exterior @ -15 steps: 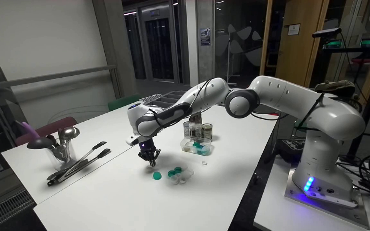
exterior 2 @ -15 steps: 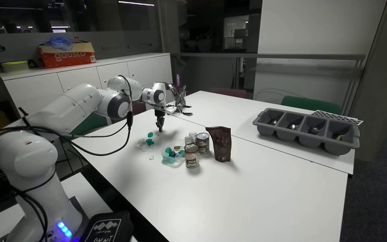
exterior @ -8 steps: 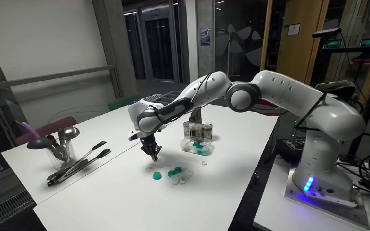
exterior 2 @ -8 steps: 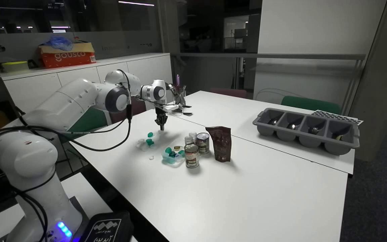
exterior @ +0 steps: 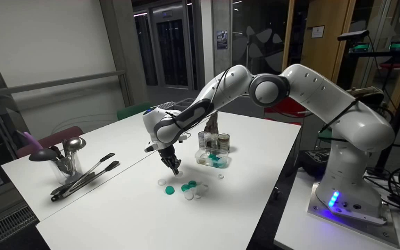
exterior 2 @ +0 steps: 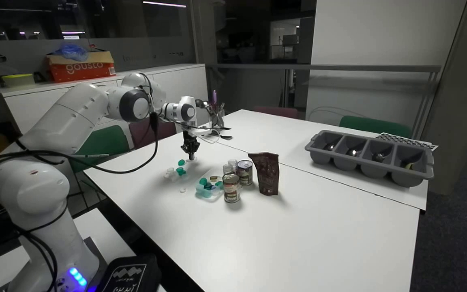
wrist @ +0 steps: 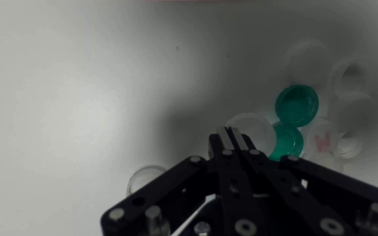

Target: Pick up a clear disc from the table and put it in the lunchbox

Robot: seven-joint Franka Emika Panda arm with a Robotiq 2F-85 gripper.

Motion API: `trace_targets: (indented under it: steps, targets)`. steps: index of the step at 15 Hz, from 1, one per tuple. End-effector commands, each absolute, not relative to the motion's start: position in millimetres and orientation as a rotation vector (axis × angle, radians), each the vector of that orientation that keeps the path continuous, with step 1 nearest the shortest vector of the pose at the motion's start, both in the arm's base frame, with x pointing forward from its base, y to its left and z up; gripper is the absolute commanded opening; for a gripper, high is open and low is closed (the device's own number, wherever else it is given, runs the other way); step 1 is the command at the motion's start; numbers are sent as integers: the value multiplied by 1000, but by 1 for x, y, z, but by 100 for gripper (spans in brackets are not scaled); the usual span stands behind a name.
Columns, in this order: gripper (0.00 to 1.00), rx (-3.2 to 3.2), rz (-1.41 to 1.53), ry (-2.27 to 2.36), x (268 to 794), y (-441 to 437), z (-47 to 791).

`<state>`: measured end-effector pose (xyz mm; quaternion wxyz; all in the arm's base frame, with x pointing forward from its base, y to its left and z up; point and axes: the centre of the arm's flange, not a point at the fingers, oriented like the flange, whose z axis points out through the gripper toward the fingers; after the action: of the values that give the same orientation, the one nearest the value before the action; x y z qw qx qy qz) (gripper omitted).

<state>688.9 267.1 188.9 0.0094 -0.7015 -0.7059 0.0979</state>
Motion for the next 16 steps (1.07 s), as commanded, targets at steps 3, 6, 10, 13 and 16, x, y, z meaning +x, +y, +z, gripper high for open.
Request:
trace_targets:
  steps: [3,6,10,13,16]
  targets:
    - [1,-2369,87,-2083,610,240,192]
    - [1,-2476,-97,-1960,601,240,186]
    - [1,-2585,-257,-1806,584,234,181]
    - [1,-2640,-295,-1714,563,228,180]
    - [1,-2681,-280,-1676,537,224,187]
